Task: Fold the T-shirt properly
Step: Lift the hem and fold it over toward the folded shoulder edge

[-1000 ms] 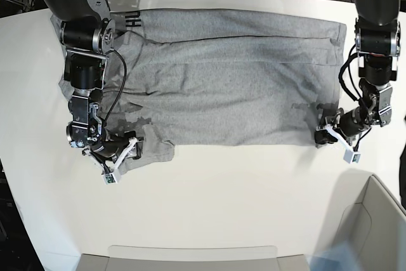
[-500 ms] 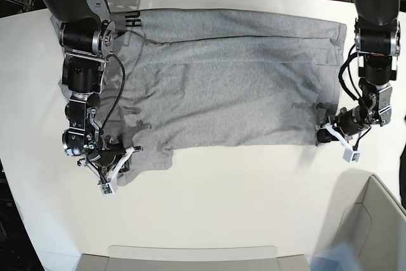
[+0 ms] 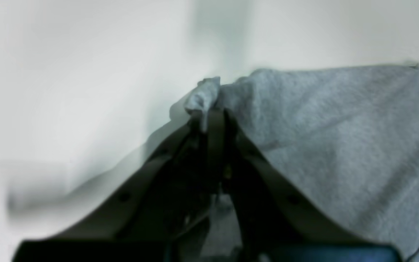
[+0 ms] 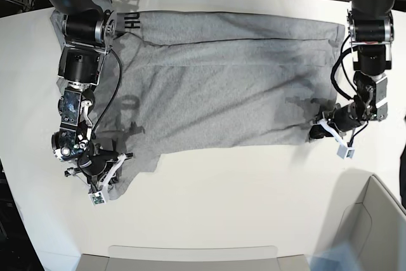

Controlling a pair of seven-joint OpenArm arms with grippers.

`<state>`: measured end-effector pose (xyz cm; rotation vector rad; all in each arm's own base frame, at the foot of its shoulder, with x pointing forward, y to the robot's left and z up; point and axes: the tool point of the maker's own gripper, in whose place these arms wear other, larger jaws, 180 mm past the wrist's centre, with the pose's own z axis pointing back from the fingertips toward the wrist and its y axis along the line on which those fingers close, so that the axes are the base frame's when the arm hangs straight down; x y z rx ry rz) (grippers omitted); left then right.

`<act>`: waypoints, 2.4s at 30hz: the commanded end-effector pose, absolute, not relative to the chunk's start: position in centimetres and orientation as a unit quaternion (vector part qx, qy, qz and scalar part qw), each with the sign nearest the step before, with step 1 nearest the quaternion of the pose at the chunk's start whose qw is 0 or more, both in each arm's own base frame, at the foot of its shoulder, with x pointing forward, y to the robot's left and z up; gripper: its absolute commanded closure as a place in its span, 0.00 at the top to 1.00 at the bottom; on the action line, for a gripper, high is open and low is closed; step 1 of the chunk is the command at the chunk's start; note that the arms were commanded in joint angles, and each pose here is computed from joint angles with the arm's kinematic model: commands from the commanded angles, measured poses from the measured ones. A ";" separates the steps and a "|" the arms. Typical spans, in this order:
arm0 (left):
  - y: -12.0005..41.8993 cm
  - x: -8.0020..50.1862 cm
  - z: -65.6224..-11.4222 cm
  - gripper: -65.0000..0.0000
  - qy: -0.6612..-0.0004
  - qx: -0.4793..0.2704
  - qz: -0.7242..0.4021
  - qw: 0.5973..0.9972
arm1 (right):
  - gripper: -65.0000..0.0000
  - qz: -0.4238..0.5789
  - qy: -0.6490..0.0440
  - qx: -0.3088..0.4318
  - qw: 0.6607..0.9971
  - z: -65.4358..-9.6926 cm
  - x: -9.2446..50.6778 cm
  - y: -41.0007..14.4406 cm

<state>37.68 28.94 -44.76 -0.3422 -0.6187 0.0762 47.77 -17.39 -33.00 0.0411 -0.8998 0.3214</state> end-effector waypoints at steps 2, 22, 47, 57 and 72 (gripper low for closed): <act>30.3 35.9 -45.0 0.00 -0.271 -0.145 0.026 0.951 | 0.00 0.150 -0.460 0.025 0.875 -30.6 48.5 -17.6; 33.0 34.2 -36.1 0.00 -0.354 -0.081 -0.021 0.932 | 0.00 0.184 -0.474 -0.001 0.861 -29.3 43.9 -17.8; 31.8 27.2 -34.9 0.00 -0.340 -0.026 -0.091 0.936 | 0.00 0.158 -0.465 -0.024 0.871 -29.1 35.7 -20.2; 31.3 24.2 -37.3 0.00 -0.304 -0.037 -0.084 0.948 | 0.00 0.166 -0.442 -0.034 0.881 -30.5 31.4 -20.3; 31.4 20.7 -39.3 0.00 -0.262 -0.040 -0.081 0.961 | 0.00 0.178 -0.399 -0.044 0.898 -32.7 26.9 -23.1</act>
